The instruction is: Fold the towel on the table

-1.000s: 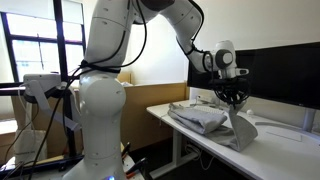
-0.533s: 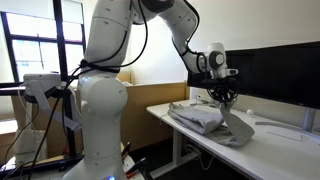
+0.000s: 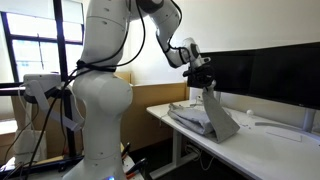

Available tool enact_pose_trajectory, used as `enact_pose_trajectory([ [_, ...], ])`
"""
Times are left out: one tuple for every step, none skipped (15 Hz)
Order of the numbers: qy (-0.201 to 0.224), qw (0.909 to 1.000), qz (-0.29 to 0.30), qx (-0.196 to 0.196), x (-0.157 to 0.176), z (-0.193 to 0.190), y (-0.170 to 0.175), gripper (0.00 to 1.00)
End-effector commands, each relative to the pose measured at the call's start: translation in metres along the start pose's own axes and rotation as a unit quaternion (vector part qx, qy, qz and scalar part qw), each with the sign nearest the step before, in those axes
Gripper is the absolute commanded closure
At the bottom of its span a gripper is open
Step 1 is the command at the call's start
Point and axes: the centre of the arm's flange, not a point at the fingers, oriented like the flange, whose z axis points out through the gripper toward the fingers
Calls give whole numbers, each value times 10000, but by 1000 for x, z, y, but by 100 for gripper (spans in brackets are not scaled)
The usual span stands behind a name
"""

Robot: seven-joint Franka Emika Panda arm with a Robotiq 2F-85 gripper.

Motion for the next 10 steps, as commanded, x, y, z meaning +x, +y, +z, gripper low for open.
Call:
enact_pose_trajectory([
  [280, 9986, -297, -324, 7, -42, -40, 94],
  [344, 9977, -448, -387, 9, -47, -53, 94],
  [372, 9968, -602, -375, 15, -49, -66, 94],
  [410, 9957, -748, -357, 18, -50, -79, 94],
  [446, 9945, -878, -350, 20, -51, -91, 94],
  [472, 9932, -1014, -332, 23, -52, -104, 94],
  [503, 9917, -1148, -304, 26, -52, -116, 94],
  [539, 9900, -1272, -294, 28, -52, -127, 94],
  [545, 9883, -1401, -268, 31, -51, -139, 94],
  [556, 9866, -1516, -253, 33, -49, -149, 94],
])
